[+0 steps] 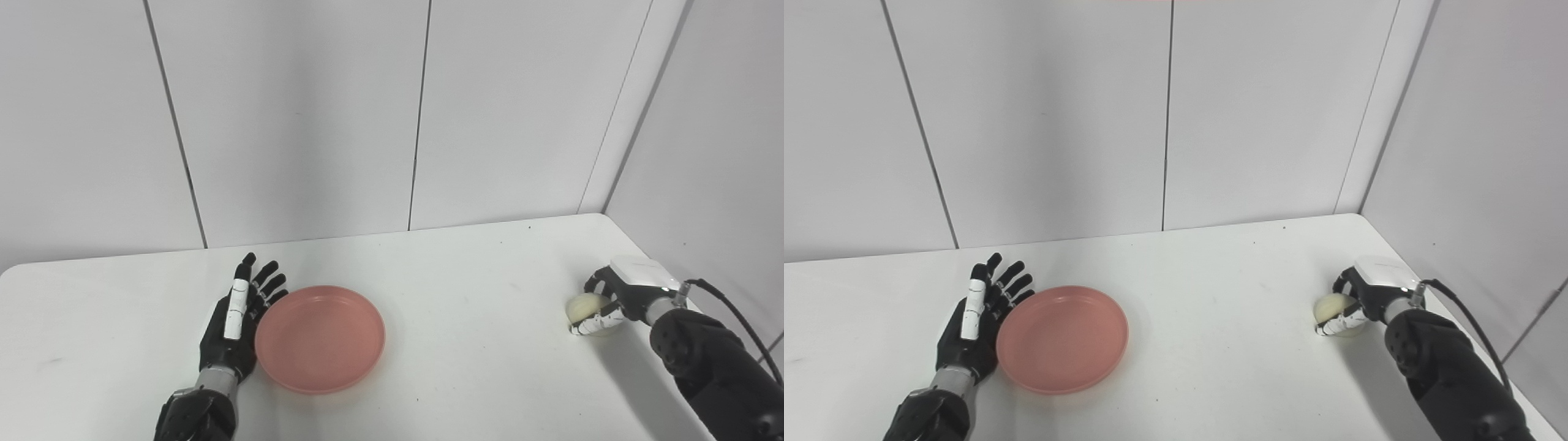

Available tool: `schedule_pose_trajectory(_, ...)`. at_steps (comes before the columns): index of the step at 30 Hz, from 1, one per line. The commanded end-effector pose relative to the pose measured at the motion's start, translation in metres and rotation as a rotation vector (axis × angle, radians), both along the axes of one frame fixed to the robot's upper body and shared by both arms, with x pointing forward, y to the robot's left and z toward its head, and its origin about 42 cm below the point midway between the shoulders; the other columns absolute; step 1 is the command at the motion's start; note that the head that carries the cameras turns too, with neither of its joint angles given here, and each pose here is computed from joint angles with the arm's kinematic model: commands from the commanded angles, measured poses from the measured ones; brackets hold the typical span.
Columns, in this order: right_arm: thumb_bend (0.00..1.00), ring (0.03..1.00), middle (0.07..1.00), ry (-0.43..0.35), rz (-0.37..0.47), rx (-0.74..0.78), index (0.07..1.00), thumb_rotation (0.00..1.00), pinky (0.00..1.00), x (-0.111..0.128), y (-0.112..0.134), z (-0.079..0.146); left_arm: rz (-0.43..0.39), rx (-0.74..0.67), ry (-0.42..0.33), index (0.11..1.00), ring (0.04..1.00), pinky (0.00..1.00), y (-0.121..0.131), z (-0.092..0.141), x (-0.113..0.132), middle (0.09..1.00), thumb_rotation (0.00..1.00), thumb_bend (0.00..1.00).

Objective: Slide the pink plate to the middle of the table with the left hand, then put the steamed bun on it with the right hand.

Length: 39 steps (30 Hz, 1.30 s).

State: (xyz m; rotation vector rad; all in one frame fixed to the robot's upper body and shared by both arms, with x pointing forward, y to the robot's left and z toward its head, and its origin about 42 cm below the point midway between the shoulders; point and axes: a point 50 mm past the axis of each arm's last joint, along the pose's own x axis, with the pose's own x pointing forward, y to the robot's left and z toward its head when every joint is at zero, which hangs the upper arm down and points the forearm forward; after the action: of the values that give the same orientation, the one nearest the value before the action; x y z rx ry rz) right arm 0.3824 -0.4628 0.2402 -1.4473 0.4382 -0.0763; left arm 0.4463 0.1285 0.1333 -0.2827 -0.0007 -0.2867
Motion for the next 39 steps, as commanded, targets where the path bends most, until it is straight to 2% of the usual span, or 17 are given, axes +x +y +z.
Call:
schedule_pose_trajectory(1,0.87,0.412,0.506,0.041,-0.016,-0.017,0.603,0.25,0.33,-0.003,-0.006,0.006,-0.015,0.014,0.120,1.000,0.878,0.82,0.005,-0.024,-0.010,0.902,0.81,0.88)
schedule_pose_trajectory(3,0.86,0.395,0.486,0.050,-0.016,-0.025,0.592,0.24,0.32,-0.004,-0.006,0.008,-0.017,0.022,0.120,1.000,0.881,0.82,0.004,-0.024,-0.010,0.902,0.81,0.88)
schedule_pose_trajectory(7,0.84,0.423,0.524,0.052,-0.025,-0.040,0.596,0.26,0.33,-0.004,-0.010,0.009,-0.021,0.027,0.121,1.000,0.890,0.81,0.004,-0.025,-0.009,0.908,0.82,0.89)
schedule_pose_trajectory(10,0.83,0.409,0.510,0.047,-0.025,-0.045,0.605,0.25,0.32,-0.004,-0.009,0.013,-0.022,0.030,0.120,1.000,0.892,0.81,0.003,-0.024,-0.008,0.910,0.82,0.89)
schedule_pose_trajectory(13,0.81,0.448,0.541,0.033,-0.024,-0.048,0.600,0.25,0.36,-0.004,-0.006,0.018,-0.026,0.031,0.117,1.000,0.896,0.81,0.002,-0.024,-0.008,0.917,0.82,0.89)
schedule_pose_trajectory(14,0.64,0.441,0.533,0.019,-0.020,-0.050,0.536,0.20,0.36,-0.004,-0.005,0.020,-0.026,0.031,0.117,1.000,0.895,0.81,0.002,-0.024,-0.008,0.917,0.82,0.88)
schedule_pose_trajectory(15,0.56,0.428,0.514,-0.003,-0.009,-0.051,0.504,0.17,0.35,-0.004,-0.004,0.022,-0.026,0.032,0.118,1.000,0.894,0.81,0.002,-0.025,-0.008,0.917,0.83,0.88)
schedule_pose_trajectory(17,0.54,0.406,0.493,-0.045,0.009,-0.053,0.495,0.16,0.33,-0.004,-0.001,0.028,-0.026,0.035,0.119,1.000,0.893,0.81,0.002,-0.025,-0.008,0.916,0.83,0.89)
schedule_pose_trajectory(19,0.53,0.429,0.508,-0.082,0.035,-0.057,0.490,0.16,0.34,-0.003,0.003,0.034,-0.026,0.035,0.119,1.000,0.892,0.80,0.002,-0.025,-0.007,0.916,0.83,0.89)
schedule_pose_trajectory(22,0.52,0.384,0.459,-0.159,0.087,-0.052,0.486,0.16,0.31,-0.003,0.009,0.046,-0.024,0.032,0.120,1.000,0.885,0.80,0.001,-0.025,-0.007,0.909,0.83,0.88)
schedule_pose_trajectory(25,0.52,0.366,0.446,-0.217,0.124,-0.036,0.485,0.16,0.29,-0.005,0.022,0.065,-0.025,0.031,0.122,1.000,0.886,0.80,0.001,-0.025,-0.007,0.909,0.83,0.89)
schedule_pose_trajectory(27,0.52,0.309,0.391,-0.251,0.148,-0.020,0.484,0.16,0.25,-0.006,0.030,0.075,-0.027,0.033,0.121,1.000,0.890,0.81,0.000,-0.025,-0.007,0.912,0.83,0.89)
schedule_pose_trajectory(29,0.52,0.301,0.382,-0.273,0.156,-0.014,0.484,0.16,0.24,-0.007,0.037,0.083,-0.029,0.036,0.120,1.000,0.891,0.81,-0.001,-0.025,-0.007,0.911,0.83,0.89)
schedule_pose_trajectory(32,0.52,0.278,0.365,-0.339,0.242,-0.017,0.486,0.15,0.22,-0.008,0.058,0.099,-0.030,0.042,0.123,1.000,0.891,0.80,-0.002,-0.025,-0.007,0.911,0.84,0.89)
schedule_pose_trajectory(37,0.52,0.322,0.407,-0.382,0.341,-0.005,0.487,0.15,0.24,-0.012,0.093,0.120,-0.029,0.052,0.129,1.000,0.898,0.80,-0.007,-0.027,-0.009,0.918,0.85,0.89)
schedule_pose_trajectory(39,0.52,0.365,0.451,-0.398,0.379,0.003,0.487,0.15,0.28,-0.012,0.106,0.126,-0.028,0.059,0.130,1.000,0.895,0.80,-0.011,-0.028,-0.009,0.920,0.86,0.90)
